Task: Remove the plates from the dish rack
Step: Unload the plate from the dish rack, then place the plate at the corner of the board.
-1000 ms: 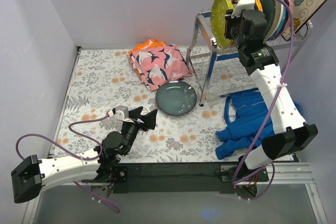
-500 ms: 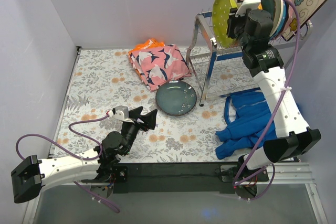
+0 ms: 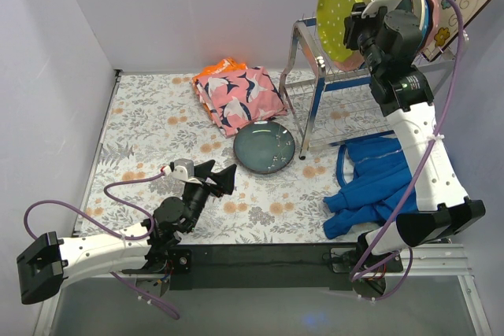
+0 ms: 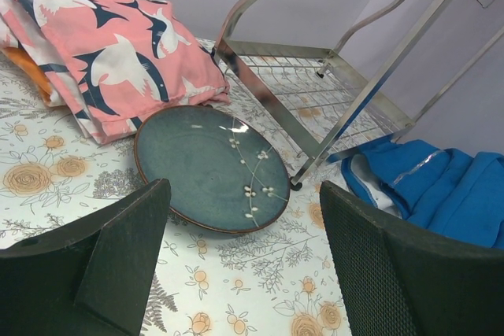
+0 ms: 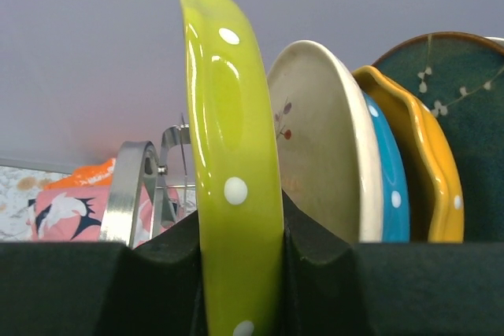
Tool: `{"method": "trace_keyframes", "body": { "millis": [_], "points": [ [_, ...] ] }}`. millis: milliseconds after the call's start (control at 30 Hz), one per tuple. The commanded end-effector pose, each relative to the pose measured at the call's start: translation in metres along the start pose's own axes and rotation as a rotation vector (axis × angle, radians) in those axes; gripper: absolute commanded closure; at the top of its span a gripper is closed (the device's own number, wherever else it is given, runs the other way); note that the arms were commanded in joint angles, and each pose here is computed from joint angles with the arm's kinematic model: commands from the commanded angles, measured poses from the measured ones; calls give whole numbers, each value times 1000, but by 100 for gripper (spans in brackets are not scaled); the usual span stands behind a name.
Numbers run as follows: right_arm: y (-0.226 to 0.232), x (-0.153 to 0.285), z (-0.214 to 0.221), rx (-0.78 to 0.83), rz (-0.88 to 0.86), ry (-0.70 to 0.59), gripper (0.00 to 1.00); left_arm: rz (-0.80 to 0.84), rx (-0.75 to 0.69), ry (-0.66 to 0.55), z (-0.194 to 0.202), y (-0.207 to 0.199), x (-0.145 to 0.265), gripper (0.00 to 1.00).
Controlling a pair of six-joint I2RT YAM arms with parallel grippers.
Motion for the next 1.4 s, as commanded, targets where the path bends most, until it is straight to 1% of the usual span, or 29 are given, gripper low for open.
{"method": "trace_keyframes", "body": {
  "millis": [0, 233, 300, 333, 467, 567, 600, 700, 733, 800, 833, 900, 933, 967, 1000, 1033, 1067, 1133, 1167, 1233, 1267, 1300, 1367],
  "points": [
    [-11, 32, -106, -121, -1, -375, 99, 11, 12, -26, -10, -8, -3, 25],
    [-10, 28, -122, -190, -10, -414, 99, 8, 12, -27, -10, -7, -4, 26],
    [-10, 27, -130, -215, -13, -434, 99, 7, 10, -26, -9, -7, -4, 26],
    [-8, 29, -139, -223, -20, -466, 99, 7, 9, -25, -10, -7, -4, 26],
    [3, 30, -152, -243, -79, -496, 99, 8, 13, -32, -10, -6, -3, 27],
    [11, 32, -153, -302, -125, -489, 99, 14, 18, -37, -12, -7, -2, 27],
    [15, 36, -154, -347, -157, -489, 99, 14, 19, -38, -13, -8, -3, 27],
    [32, 42, -149, -414, -260, -466, 99, 24, 36, -36, -16, -11, -2, 30],
    [43, 41, -140, -469, -322, -431, 99, 37, 50, -46, -20, -12, 0, 31],
    [52, 48, -138, -519, -385, -414, 99, 64, 78, -51, -24, -15, 3, 31],
    [66, 47, -123, -563, -442, -362, 99, 77, 102, -67, -30, -16, 6, 31],
    [79, 58, -120, -595, -499, -359, 99, 66, 134, -83, -37, -14, 9, 31],
    [94, 66, -118, -604, -548, -352, 99, 61, 155, -91, -41, -14, 10, 31],
    [108, 62, -92, -612, -557, -292, 99, 77, 202, -117, -56, -19, 14, 31],
    [111, 73, -97, -624, -570, -323, 99, 80, 206, -109, -57, -19, 16, 31],
    [124, 80, -93, -637, -600, -314, 99, 89, 231, -120, -62, -20, 18, 30],
    [135, 80, -79, -646, -618, -281, 99, 96, 276, -146, -74, -22, 21, 28],
    [149, 96, -78, -661, -676, -273, 99, 111, 330, -120, -77, -27, 25, 26],
    [154, 103, -72, -666, -693, -258, 99, 151, 363, -129, -92, -36, 28, 26],
    [165, 114, -63, -684, -741, -228, 99, 182, 369, -87, -97, -45, 30, 26],
    [164, 125, -63, -694, -762, -235, 99, 206, 422, -50, -99, -53, 32, 26],
    [172, 128, -43, -711, -785, -185, 99, 200, 425, -12, -106, -59, 34, 26],
    [172, 149, -39, -739, -848, -210, 99, 240, 461, 66, -104, -71, 38, 26]
  ]
}}
Point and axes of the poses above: each gripper's point midway between its finger pads, its own x axis back along the fingers, its own y axis along the line the jaws close on, z = x × y, the point moved 4 cm from there along x, back along the fingers, and after that the axes turned 6 degrees about x, right-handed, at the moved point
